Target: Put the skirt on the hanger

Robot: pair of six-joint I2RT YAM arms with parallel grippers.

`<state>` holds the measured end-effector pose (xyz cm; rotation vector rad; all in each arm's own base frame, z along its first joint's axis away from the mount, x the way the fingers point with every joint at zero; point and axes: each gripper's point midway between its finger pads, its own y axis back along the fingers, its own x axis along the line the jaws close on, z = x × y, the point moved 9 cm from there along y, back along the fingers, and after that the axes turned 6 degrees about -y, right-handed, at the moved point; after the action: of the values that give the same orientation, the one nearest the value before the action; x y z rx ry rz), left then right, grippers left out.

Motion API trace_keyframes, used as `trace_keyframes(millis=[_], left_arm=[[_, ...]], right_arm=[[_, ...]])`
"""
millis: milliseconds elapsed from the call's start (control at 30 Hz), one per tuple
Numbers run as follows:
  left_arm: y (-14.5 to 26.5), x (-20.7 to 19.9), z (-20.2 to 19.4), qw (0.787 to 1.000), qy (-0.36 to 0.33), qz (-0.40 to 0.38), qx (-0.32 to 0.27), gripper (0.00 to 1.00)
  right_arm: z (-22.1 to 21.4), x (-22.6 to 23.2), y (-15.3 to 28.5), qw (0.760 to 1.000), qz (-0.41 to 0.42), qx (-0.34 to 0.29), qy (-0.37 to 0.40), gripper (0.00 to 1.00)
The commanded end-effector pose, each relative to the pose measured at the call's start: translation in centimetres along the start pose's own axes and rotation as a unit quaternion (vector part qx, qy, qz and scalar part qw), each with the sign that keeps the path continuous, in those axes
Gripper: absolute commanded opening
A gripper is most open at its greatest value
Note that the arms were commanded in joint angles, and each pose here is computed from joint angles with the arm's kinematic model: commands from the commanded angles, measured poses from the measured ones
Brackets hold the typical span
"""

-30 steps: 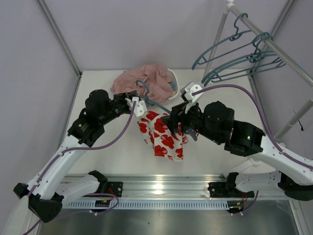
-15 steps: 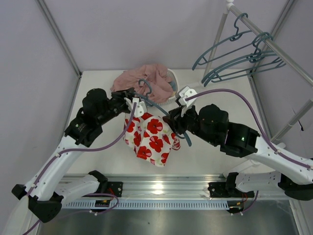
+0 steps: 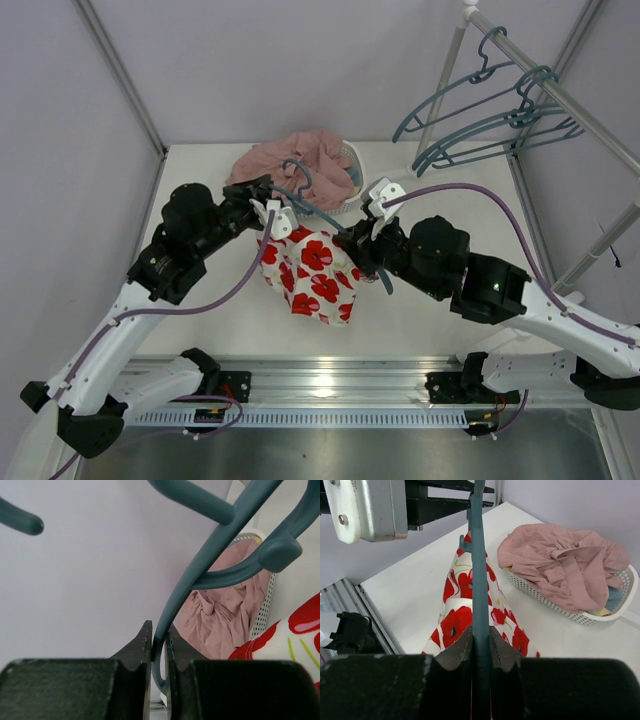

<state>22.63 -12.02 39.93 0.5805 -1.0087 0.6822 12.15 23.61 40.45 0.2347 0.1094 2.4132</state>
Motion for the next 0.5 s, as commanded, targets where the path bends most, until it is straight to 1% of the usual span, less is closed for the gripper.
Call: trace_keyframes(millis=[0, 33, 100, 167, 200, 333, 433, 467], left_arm=[[1.9, 4.0, 3.1, 0.991, 0.026, 0.102, -0.078, 0.14], [2.0, 4.1, 3.2, 0.99, 0.045, 0.108, -0.081, 0.2], [2.4, 5.1, 3.6, 0.986, 0.067, 0.131, -0.083, 0.22], [2.6, 5.3, 3.7, 0.981, 0.103, 0.14, -0.084, 0.39], [2.9, 5.9, 4.1, 0.978, 0.112, 0.149, -0.09, 0.53], [3.6, 6.4, 4.7, 0.974, 0.141, 0.146, -0.099, 0.75], [4.7, 6.3, 5.3, 0.973, 0.137, 0.137, -0.123, 0.81], [4.7, 6.0, 5.3, 0.973, 0.138, 0.132, -0.126, 0.81]], right_arm=[[-0.6, -0.6, 0.2, 0.999, -0.031, -0.01, -0.013, 0.0], [-0.6, -0.8, 0.4, 0.999, -0.036, -0.015, -0.016, 0.0], [-1.5, -1.1, 0.2, 0.998, -0.05, -0.022, -0.016, 0.0], [-1.6, -1.4, 0.5, 0.997, -0.061, -0.034, -0.024, 0.0], [-1.5, -1.5, 0.6, 0.997, -0.064, -0.039, -0.027, 0.0], [-0.9, -1.8, 0.9, 0.995, -0.083, -0.049, -0.031, 0.0], [-0.8, -2.2, 1.2, 0.992, -0.106, -0.056, -0.039, 0.0], [-0.7, -2.3, 1.4, 0.991, -0.11, -0.059, -0.043, 0.0]])
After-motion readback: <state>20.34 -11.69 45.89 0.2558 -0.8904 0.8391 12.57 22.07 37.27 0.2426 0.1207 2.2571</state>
